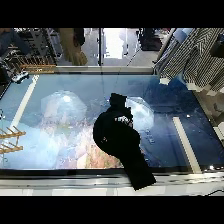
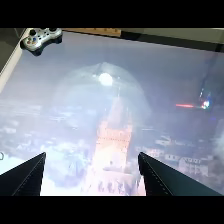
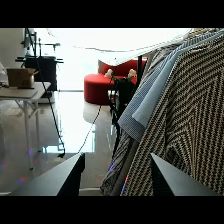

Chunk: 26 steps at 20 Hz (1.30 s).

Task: Fold the clothes and pants, and hang the long-sleeved shirts on hangers.

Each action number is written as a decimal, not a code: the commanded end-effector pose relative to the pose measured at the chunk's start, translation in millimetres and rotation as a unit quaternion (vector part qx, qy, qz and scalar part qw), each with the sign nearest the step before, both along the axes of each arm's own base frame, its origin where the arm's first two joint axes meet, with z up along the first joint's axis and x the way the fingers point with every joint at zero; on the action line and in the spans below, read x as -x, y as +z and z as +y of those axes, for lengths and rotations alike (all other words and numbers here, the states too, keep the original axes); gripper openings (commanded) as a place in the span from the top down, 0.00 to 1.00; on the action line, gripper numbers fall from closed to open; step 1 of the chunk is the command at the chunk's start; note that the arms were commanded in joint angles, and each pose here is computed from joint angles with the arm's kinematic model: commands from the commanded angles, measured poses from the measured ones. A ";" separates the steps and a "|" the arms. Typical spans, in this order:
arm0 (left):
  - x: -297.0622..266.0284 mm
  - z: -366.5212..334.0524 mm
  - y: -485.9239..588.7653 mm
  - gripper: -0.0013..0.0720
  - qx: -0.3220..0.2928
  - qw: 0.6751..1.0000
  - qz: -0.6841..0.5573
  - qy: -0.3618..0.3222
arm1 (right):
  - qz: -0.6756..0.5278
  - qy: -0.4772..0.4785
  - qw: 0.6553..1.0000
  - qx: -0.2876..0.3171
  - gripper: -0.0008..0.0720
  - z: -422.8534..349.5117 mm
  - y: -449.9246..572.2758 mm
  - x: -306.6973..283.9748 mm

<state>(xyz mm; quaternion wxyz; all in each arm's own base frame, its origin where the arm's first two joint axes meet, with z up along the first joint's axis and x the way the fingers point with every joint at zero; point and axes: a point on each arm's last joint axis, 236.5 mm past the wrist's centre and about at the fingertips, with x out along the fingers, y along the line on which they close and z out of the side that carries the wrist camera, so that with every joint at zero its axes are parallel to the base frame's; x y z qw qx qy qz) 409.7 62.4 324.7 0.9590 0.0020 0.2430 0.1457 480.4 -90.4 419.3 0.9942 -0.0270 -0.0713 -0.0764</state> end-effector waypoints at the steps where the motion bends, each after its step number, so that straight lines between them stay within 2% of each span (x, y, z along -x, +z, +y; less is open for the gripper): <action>1: -0.1 0.3 -0.1 0.13 0.000 1.000 0.000 0.000 | 0.000 0.001 1.000 0.000 0.35 0.6 0.1 0.1; 5: -4.9 -12.3 1.9 0.13 0.023 1.000 -0.012 -0.018 | 0.000 0.001 1.000 0.000 0.35 0.6 0.1 0.1; 11: 5.5 -6.5 -11.5 0.13 0.021 0.999 0.024 -0.005 | -0.055 -0.008 0.998 -0.006 0.35 -4.2 23.8 4.6; 12: 4.9 -7.3 -12.1 0.13 0.022 0.999 0.024 -0.006 | -0.058 -0.003 0.998 -0.021 0.35 -3.0 24.2 4.5; 13: 4.6 -7.3 -12.5 0.13 0.022 0.999 0.024 -0.006 | -0.058 0.013 0.996 -0.062 0.34 0.9 22.8 4.9; 14: 2.0 -12.1 -12.8 0.13 0.029 0.999 0.022 -0.013 | -0.039 0.048 0.989 -0.135 0.35 13.3 14.2 6.4; 15: -1.1 -22.0 -14.0 0.13 0.046 0.998 0.019 -0.028 | 0.004 0.082 0.979 -0.184 0.35 31.1 -2.4 7.7; 16: 0.7 -40.7 -23.2 0.13 0.077 0.995 0.037 -0.056 | 0.073 0.115 0.970 -0.200 0.35 53.1 -30.2 9.4; 18: 13.4 -112.9 -43.2 0.13 0.117 0.966 0.093 -0.209 | 0.266 0.174 0.931 -0.176 0.35 99.8 -117.1 28.3; 20: 38.6 -176.7 -59.7 0.13 0.168 0.917 0.135 -0.336 | 0.463 0.232 0.841 -0.158 0.39 135.9 -214.1 77.1; 21: 51.7 -195.2 -76.5 0.13 0.173 0.897 0.167 -0.370 | 0.544 0.262 0.784 -0.146 0.43 148.6 -255.4 108.6; 23: 73.7 -219.0 -125.8 0.13 0.148 0.870 0.239 -0.404 | 0.636 0.332 0.679 -0.155 0.42 177.0 -315.2 165.2; 25: 94.4 -247.0 -187.5 0.13 0.095 0.844 0.298 -0.435 | 0.651 0.379 0.622 -0.217 0.28 211.3 -353.6 194.3; 26: 104.3 -268.1 -218.7 0.13 0.063 0.830 0.307 -0.462 | 0.648 0.384 0.612 -0.241 0.22 222.1 -370.5 199.1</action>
